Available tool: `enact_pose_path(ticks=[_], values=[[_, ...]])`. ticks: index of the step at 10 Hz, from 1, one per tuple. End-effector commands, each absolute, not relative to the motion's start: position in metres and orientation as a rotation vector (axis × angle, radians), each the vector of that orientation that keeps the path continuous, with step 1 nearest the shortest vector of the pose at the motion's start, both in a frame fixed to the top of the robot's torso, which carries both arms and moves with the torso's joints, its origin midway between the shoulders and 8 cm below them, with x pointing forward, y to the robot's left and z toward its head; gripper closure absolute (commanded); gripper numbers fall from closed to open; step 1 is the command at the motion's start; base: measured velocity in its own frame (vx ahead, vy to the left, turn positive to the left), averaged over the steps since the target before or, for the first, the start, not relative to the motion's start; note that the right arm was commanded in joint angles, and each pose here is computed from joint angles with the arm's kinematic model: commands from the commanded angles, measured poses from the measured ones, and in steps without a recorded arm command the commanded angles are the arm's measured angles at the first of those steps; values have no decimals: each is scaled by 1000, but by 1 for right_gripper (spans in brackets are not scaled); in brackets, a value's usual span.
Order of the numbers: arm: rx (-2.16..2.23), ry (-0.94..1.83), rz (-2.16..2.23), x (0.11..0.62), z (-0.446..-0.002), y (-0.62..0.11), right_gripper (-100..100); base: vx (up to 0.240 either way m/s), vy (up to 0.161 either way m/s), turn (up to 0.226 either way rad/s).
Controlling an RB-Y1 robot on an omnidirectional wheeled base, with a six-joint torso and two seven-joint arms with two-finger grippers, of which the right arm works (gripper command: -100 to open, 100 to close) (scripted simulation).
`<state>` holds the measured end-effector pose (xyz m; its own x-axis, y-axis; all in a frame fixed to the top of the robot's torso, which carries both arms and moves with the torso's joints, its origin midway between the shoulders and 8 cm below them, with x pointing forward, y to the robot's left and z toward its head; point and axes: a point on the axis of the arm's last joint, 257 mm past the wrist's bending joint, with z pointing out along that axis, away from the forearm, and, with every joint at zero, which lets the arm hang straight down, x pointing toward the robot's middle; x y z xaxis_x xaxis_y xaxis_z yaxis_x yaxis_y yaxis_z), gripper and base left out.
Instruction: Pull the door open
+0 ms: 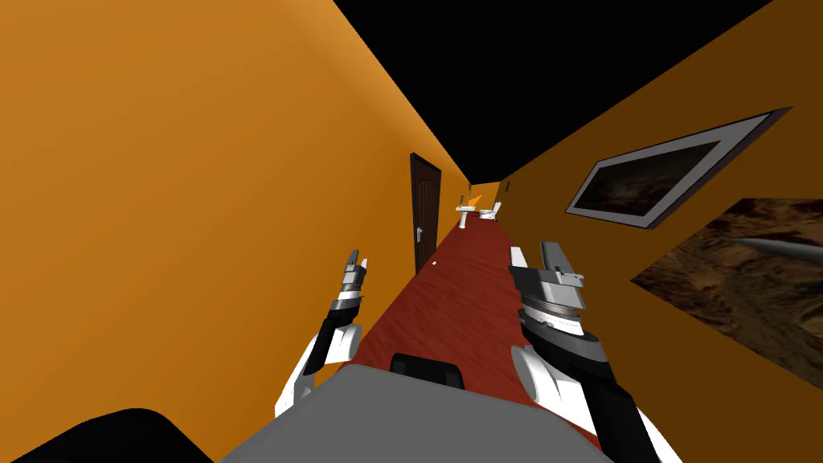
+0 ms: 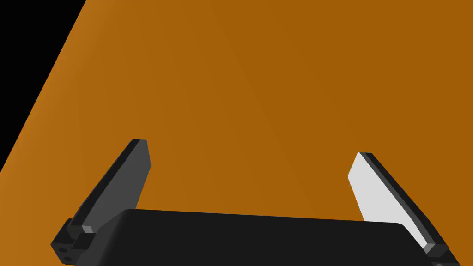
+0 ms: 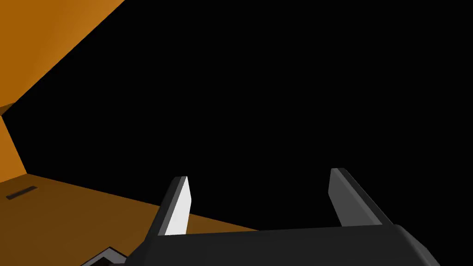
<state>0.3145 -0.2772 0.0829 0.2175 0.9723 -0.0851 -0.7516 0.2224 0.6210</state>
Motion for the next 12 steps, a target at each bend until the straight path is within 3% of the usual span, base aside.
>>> enact_pose_path(ticks=[1,12], values=[[532,521,1348,324,77,-269,-100,80,-10,49],[698,531,1802,378,38,-214,-100,132,-45,41]])
